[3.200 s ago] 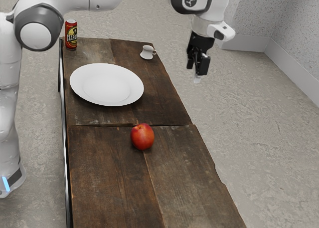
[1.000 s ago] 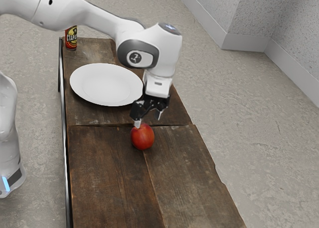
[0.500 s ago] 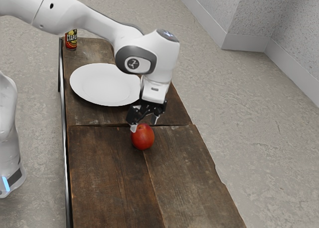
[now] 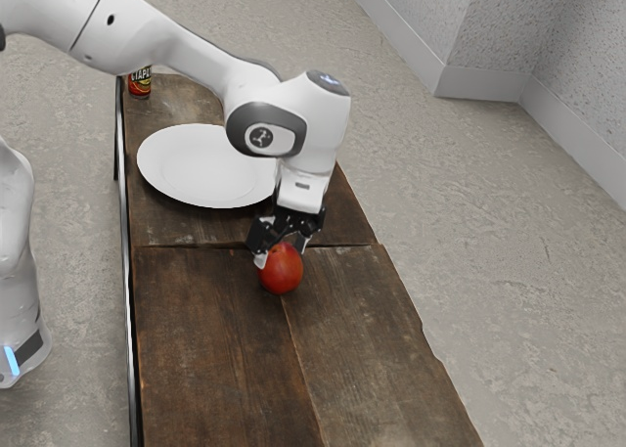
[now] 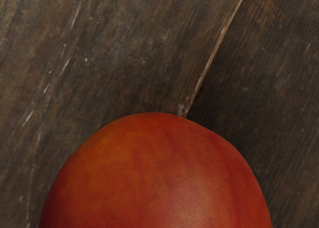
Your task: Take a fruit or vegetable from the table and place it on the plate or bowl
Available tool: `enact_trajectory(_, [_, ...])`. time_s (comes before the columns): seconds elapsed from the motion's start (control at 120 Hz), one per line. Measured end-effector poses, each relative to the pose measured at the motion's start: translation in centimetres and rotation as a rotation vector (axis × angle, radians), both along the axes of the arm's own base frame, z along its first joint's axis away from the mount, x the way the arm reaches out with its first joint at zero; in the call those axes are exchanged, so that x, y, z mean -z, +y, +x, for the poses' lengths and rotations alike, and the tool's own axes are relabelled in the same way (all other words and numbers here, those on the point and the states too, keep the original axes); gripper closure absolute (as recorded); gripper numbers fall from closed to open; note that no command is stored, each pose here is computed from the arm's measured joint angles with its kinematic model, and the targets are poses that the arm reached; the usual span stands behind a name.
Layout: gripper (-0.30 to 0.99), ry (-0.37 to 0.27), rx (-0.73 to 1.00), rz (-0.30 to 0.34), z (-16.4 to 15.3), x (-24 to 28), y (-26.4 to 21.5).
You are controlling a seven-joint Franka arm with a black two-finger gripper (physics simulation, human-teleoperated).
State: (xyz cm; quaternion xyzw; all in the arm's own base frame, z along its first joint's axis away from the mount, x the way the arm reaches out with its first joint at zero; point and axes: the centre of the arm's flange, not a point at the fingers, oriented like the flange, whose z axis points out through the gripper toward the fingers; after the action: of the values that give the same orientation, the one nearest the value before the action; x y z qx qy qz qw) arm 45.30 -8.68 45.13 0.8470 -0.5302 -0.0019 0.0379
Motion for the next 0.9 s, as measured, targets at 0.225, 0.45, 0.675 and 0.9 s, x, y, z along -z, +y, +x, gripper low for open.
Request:
enact_trajectory(0.225, [0.00,0.001,0.010,-0.007,-0.1,1.4,-0.8])
enact_trajectory(0.45, [0.02,0.018,0.007,-0.015,0.7,3.5,-0.9])
enact_trajectory(0.675, [0.27,-0.004,0.009,-0.012,1.0,3.4,-0.9])
enact_trajectory(0.9, [0.21,-0.012,0.006,-0.009,1.1,3.3,-1.0])
